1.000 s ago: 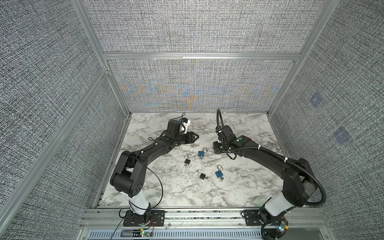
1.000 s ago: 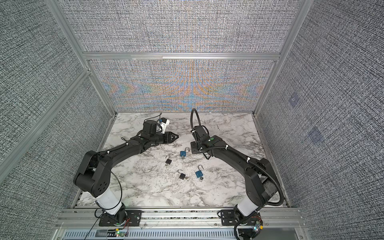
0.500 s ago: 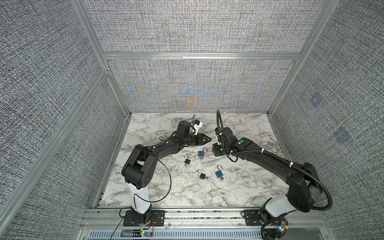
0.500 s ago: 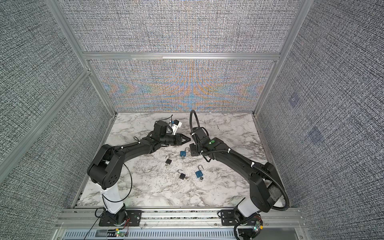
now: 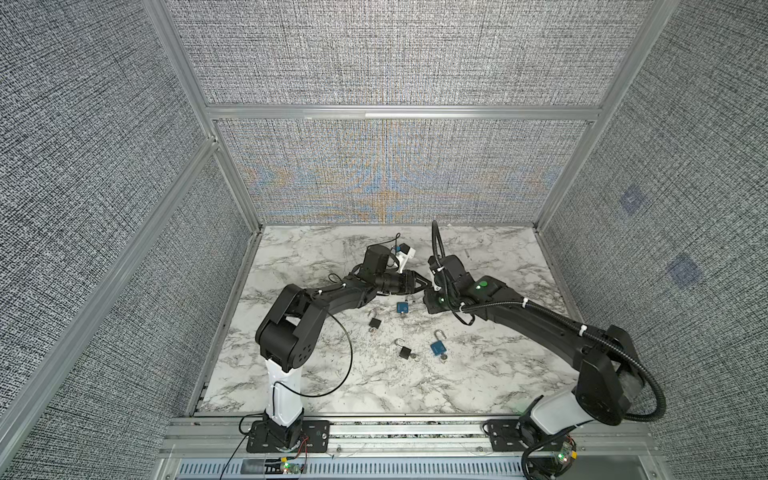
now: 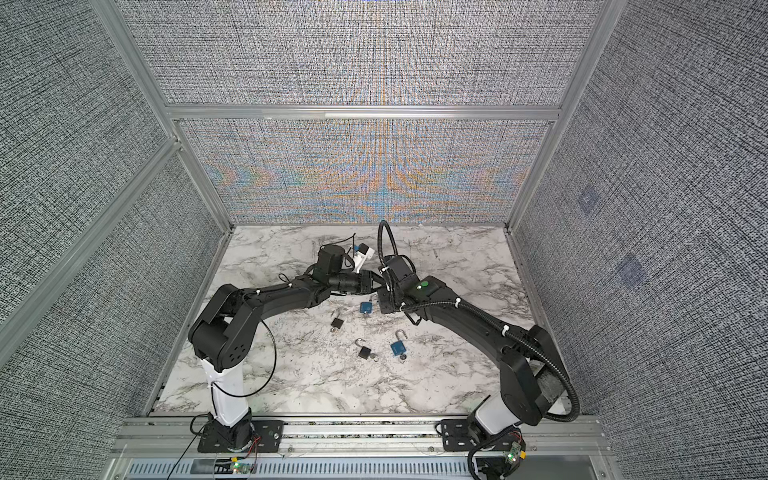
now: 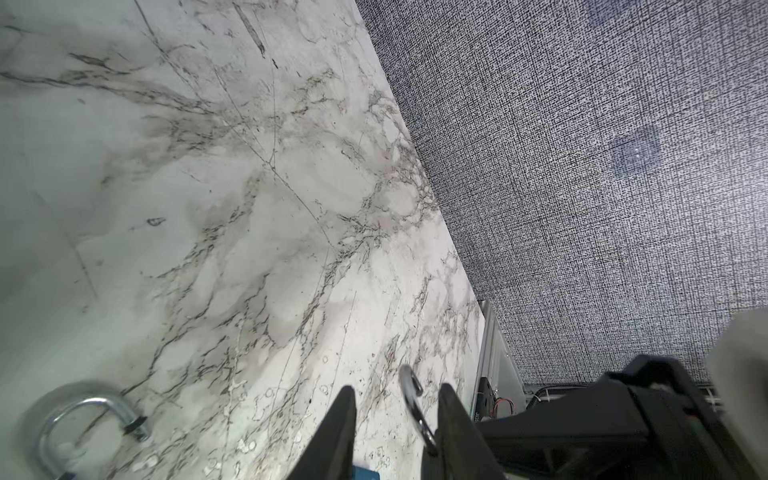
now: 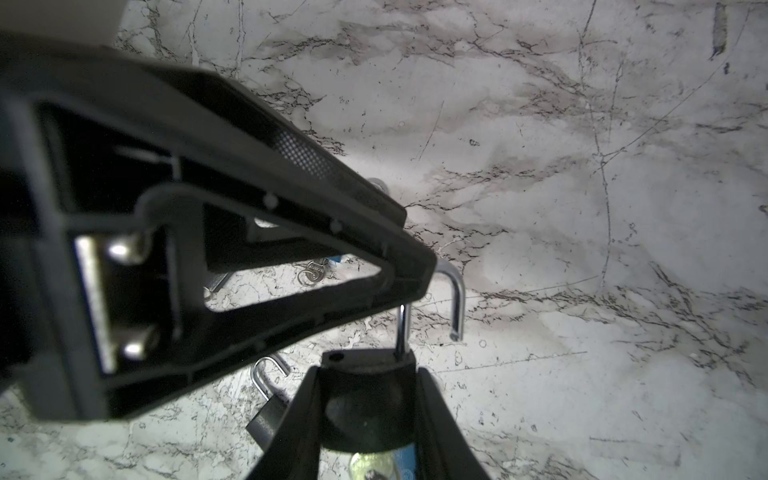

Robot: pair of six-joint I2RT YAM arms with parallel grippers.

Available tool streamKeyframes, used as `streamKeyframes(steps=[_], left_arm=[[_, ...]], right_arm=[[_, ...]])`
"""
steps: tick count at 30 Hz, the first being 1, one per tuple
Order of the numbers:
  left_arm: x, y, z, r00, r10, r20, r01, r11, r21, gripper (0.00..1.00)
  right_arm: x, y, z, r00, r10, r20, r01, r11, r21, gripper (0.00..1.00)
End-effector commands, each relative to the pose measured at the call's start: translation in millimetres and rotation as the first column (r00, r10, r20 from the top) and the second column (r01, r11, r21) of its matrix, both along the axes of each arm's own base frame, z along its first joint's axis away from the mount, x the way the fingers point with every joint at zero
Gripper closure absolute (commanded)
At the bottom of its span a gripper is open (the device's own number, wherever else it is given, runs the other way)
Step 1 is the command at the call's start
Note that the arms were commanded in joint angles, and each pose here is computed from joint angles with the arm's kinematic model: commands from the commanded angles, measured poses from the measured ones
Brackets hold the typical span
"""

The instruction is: Lock with the key

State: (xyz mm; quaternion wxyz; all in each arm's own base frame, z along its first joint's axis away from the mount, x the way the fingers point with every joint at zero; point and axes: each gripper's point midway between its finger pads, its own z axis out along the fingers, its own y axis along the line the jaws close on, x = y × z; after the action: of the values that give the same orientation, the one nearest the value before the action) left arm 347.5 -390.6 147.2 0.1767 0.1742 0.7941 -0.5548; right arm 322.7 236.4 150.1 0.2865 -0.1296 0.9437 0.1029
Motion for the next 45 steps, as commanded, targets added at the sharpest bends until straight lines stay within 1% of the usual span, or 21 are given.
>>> streamKeyframes(steps=[1, 8, 25, 27, 28, 29, 34, 39, 45], left_arm=[[-4, -6, 9, 0.999, -0.037, 0.019, 0.038, 0.999, -0.037, 0.65], [-10, -13, 8, 0.997, -0.076, 0.012, 0.076, 0.996, -0.047, 0.66], [-20, -22, 10, 0.992, -0.126, 0.005, 0.126, 0.991, -0.053, 0.75], [-19, -21, 9, 0.992, -0.125, 0.007, 0.125, 0.991, -0.046, 0.76], [-19, -22, -1, 0.992, -0.129, -0.012, 0.128, 0.991, -0.036, 0.76], [-19, -23, -3, 0.991, -0.132, -0.016, 0.132, 0.991, -0.032, 0.77], [-19, -24, -7, 0.990, -0.138, -0.027, 0.137, 0.990, -0.027, 0.83], [-19, -24, -10, 0.990, -0.137, -0.036, 0.136, 0.990, -0.023, 1.00], [-18, -23, -10, 0.992, -0.123, -0.033, 0.122, 0.992, -0.018, 1.00]], right_arm=[[0, 0, 1, 1.000, -0.011, 0.002, 0.011, 1.000, 0.004, 0.71], [1, 0, 2, 1.000, -0.012, 0.004, 0.012, 1.000, 0.003, 0.71], [3, 2, 4, 1.000, -0.010, 0.010, 0.010, 1.000, 0.007, 0.71], [2, 3, 4, 1.000, -0.009, 0.010, 0.009, 1.000, 0.007, 0.71], [3, 2, 4, 1.000, -0.011, 0.011, 0.011, 1.000, 0.009, 0.71], [3, 3, 4, 1.000, -0.012, 0.011, 0.011, 1.000, 0.010, 0.71], [4, 3, 5, 1.000, -0.013, 0.012, 0.012, 1.000, 0.011, 0.71], [4, 3, 6, 1.000, -0.010, 0.013, 0.010, 1.000, 0.013, 0.71], [4, 4, 7, 1.000, -0.012, 0.017, 0.012, 1.000, 0.018, 0.71]])
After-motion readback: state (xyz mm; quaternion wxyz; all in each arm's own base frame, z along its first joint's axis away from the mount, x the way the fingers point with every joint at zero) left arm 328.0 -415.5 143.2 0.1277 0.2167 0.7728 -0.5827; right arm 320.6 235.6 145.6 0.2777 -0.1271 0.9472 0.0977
